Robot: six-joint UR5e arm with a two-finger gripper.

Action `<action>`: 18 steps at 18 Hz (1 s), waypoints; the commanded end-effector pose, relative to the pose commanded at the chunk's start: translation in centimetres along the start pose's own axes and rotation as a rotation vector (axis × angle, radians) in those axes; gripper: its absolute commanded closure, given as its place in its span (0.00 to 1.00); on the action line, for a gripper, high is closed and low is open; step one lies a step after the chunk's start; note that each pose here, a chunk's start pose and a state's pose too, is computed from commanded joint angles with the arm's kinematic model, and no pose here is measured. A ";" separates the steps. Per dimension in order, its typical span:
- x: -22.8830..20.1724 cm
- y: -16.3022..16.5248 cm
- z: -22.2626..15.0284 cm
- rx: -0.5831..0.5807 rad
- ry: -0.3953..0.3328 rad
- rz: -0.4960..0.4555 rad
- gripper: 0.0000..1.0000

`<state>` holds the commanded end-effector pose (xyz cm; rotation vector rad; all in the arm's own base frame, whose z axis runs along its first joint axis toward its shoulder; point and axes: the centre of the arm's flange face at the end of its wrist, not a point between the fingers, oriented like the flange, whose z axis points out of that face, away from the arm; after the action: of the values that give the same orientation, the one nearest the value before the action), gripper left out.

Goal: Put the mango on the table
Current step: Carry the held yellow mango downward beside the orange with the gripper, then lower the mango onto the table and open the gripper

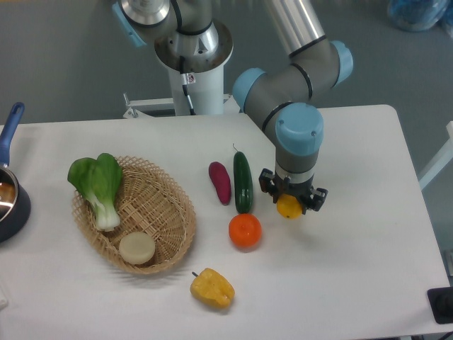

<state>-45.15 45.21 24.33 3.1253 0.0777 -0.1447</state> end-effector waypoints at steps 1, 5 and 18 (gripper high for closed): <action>-0.6 -0.8 0.1 0.004 -0.005 -0.006 0.77; -2.0 -4.1 1.7 0.012 -0.014 -0.030 0.69; -2.1 -5.9 -0.1 0.053 -0.043 -0.093 0.00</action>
<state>-47.48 50.99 24.51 3.1706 0.2227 -0.2185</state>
